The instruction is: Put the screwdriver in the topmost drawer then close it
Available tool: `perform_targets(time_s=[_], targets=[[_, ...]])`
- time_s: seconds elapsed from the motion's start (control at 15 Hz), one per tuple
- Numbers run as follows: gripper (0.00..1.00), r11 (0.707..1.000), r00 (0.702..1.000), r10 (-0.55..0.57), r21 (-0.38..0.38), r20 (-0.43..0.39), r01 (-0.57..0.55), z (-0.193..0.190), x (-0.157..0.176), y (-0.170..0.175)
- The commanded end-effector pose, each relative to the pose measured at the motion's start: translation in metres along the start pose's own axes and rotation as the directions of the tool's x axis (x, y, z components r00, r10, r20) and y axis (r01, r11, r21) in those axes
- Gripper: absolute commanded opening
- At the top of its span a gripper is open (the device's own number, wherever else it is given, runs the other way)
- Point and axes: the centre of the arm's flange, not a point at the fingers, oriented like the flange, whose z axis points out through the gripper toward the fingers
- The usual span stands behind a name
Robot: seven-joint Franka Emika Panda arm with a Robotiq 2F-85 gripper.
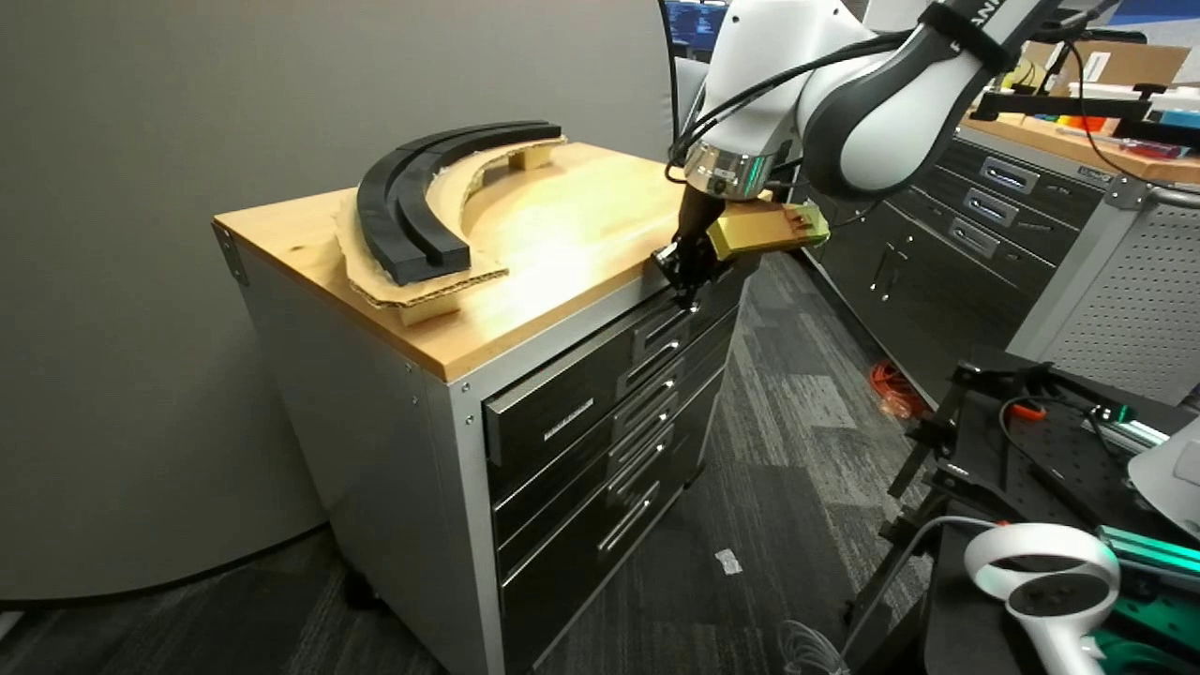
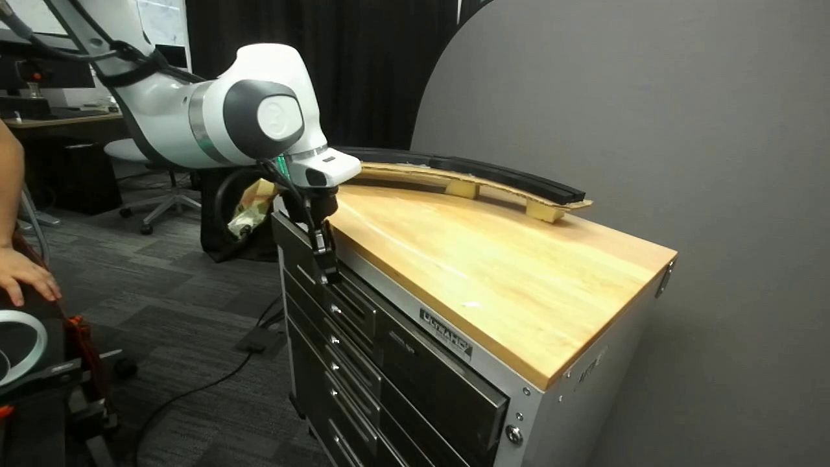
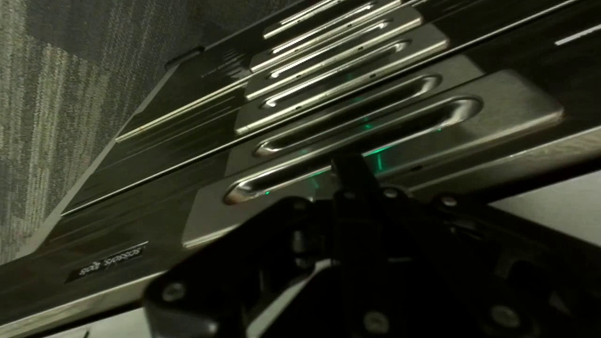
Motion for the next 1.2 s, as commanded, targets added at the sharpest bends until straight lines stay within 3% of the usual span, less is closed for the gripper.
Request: perform_targets(time_s=[0.0, 0.07, 0.13, 0.2, 0.47, 0.8, 0.87, 1.0, 1.13], targets=[[0.00, 0.999, 0.996, 0.018, 0.044, -0.082, -0.015, 0.003, 0.011, -0.010], [0.00, 0.999, 0.997, 0.004, 0.035, -0.081, -0.001, -0.001, 0.012, -0.008], [0.26, 1.000, 0.996, -0.009, 0.027, -0.084, 0.011, -0.008, 0.012, -0.004], [0.27, 1.000, 0.996, -0.025, 0.012, -0.088, 0.026, -0.017, 0.012, 0.001], [0.56, 0.986, 0.988, -0.153, -0.070, -0.011, 0.152, -0.073, 0.020, 0.020], [0.94, 0.923, 0.913, -0.362, -0.064, 0.189, 0.379, -0.155, 0.033, 0.008], [0.78, 0.947, 0.945, -0.300, -0.079, 0.133, 0.312, -0.111, 0.011, 0.005], [0.91, 0.931, 0.924, -0.346, -0.062, 0.166, 0.360, -0.139, 0.010, -0.001], [0.94, 0.927, 0.919, -0.357, -0.060, 0.169, 0.371, -0.142, 0.010, -0.001]])
